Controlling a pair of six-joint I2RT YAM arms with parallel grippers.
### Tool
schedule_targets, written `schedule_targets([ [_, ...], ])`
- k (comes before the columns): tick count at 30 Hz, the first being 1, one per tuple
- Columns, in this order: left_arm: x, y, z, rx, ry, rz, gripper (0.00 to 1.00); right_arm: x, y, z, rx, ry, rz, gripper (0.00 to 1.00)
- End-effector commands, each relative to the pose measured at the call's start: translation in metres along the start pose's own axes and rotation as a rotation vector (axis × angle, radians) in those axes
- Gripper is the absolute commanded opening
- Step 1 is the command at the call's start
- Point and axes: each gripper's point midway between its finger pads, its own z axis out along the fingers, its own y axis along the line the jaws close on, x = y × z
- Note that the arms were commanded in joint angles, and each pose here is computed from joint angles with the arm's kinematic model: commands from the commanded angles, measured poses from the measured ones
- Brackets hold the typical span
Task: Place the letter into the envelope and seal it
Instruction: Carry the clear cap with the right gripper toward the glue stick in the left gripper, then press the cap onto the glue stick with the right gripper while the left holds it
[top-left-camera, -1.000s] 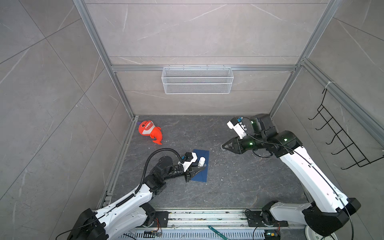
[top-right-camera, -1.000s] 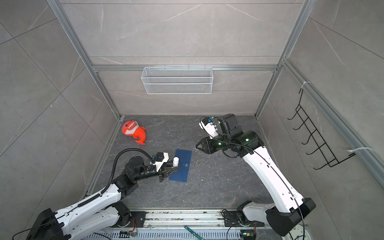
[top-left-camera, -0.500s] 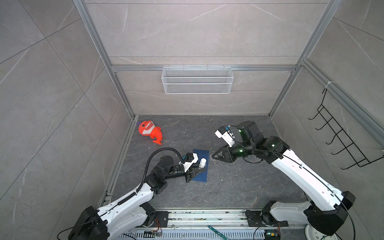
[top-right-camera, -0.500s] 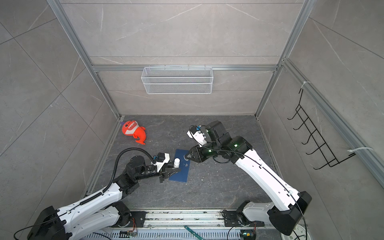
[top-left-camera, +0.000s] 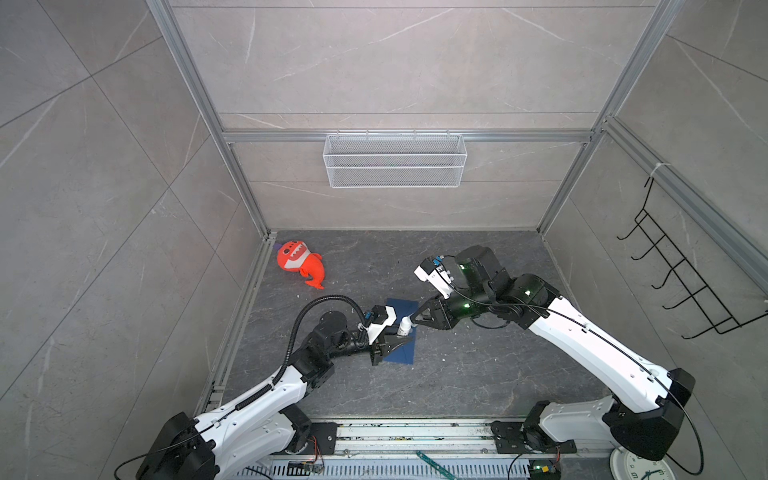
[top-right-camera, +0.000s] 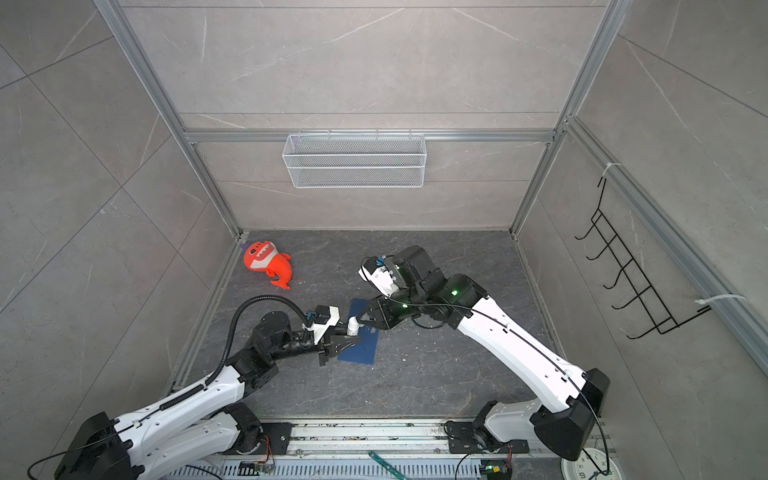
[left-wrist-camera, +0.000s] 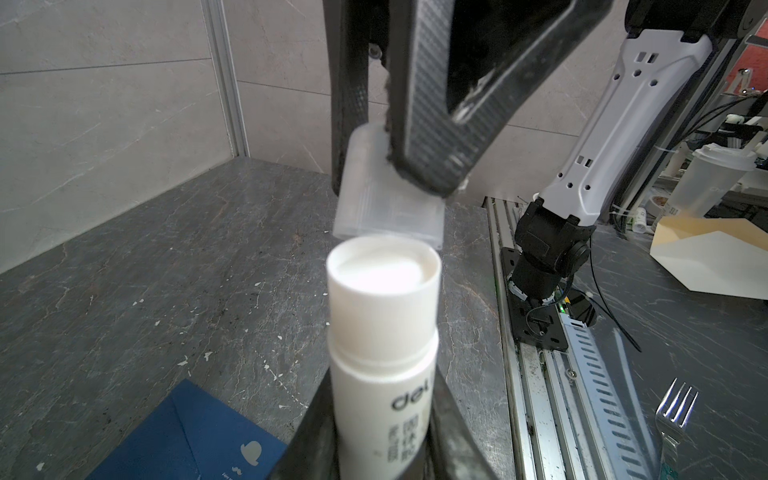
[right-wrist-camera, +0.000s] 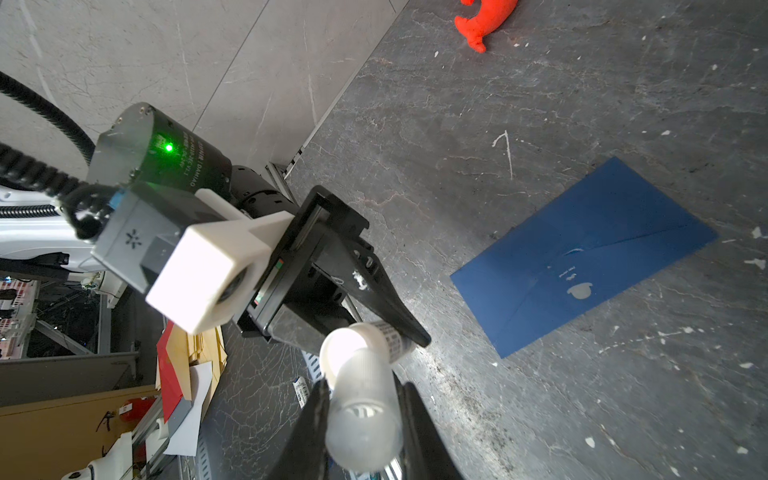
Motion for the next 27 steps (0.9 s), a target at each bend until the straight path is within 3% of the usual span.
schedule_targets([
  [1, -0.034, -0.006, -0.001, 0.026, -0.09, 0.072, 0.0, -0.004, -0.003, 0.007, 0.022, -0.006, -0.002, 0.23],
  [27, -0.034, -0.007, 0.002, 0.048, -0.08, 0.064, 0.0, 0.001, 0.008, 0.025, 0.055, 0.112, -0.104, 0.23],
])
